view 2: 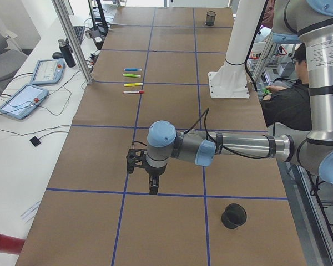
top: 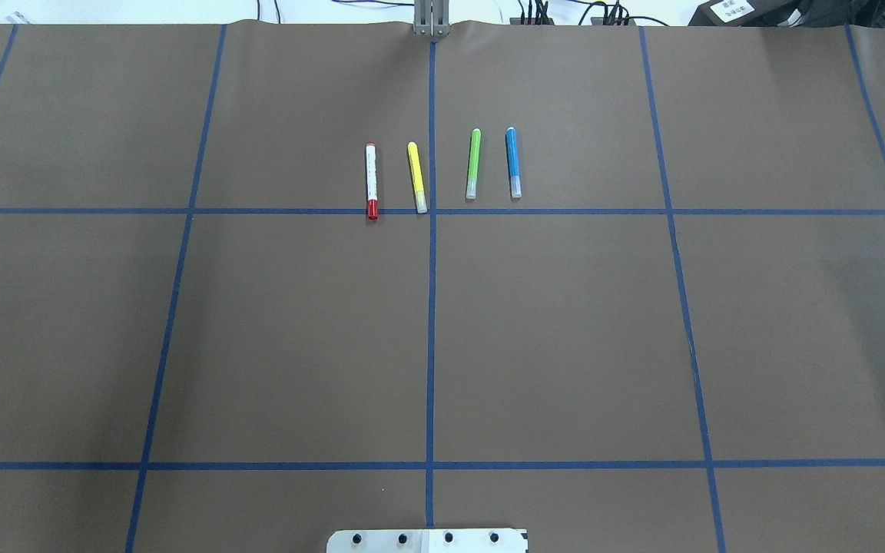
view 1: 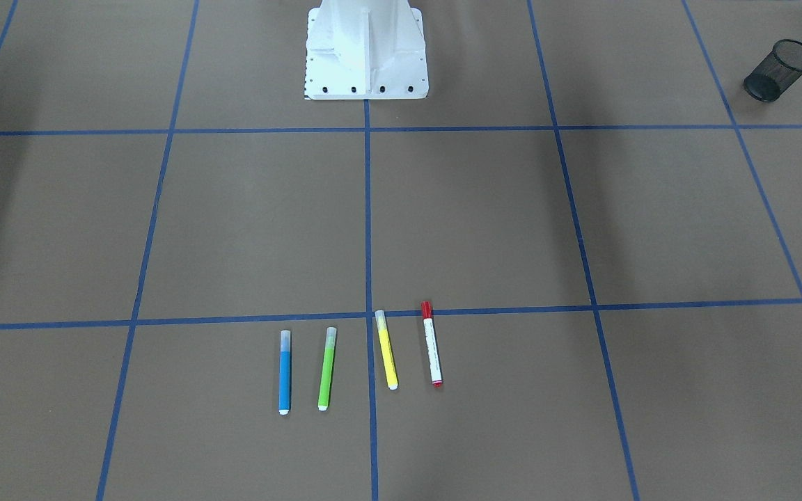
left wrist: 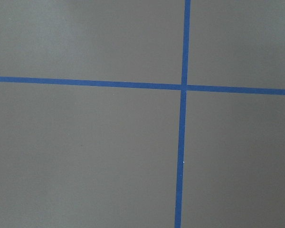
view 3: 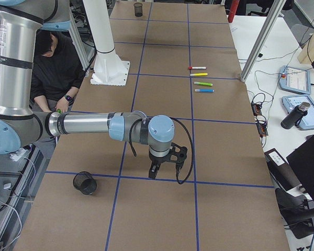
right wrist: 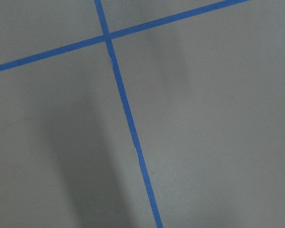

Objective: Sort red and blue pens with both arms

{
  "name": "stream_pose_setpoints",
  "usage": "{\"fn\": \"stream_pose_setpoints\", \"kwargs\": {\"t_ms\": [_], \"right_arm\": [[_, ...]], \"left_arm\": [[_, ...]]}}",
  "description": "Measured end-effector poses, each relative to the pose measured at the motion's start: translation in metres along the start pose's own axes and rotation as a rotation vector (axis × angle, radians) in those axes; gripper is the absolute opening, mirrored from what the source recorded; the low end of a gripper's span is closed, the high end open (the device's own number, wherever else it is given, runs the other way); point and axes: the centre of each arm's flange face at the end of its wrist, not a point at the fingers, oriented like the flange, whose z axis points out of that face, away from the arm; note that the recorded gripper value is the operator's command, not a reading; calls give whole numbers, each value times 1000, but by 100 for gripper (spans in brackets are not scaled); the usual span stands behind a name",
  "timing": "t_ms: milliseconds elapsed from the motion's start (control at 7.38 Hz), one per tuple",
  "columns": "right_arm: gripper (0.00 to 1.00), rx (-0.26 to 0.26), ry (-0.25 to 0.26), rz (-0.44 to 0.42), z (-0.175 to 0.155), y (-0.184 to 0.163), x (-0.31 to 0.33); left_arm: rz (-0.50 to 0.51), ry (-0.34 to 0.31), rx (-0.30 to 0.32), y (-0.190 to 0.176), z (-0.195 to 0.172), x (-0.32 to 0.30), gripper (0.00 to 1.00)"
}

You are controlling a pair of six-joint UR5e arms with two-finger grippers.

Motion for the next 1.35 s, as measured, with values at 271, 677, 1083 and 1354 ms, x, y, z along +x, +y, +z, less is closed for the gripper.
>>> {"fn": "stream_pose_setpoints", "kwargs": {"t_ms": [271, 677, 1083, 1354], "right_arm": [[100, 44, -45, -74, -10, -14, -29], [100, 116, -100, -223, -3, -55, -121], [100, 97, -73, -216, 31, -84, -227], [100, 125, -62, -257, 43, -81, -287]], "left_arm": [[150, 61, 1, -47, 8, 80, 100], [270, 129, 27, -130, 12, 204, 100], [364, 151, -38, -208, 66, 342, 98], [336, 110, -66, -242, 98, 453, 99]]}}
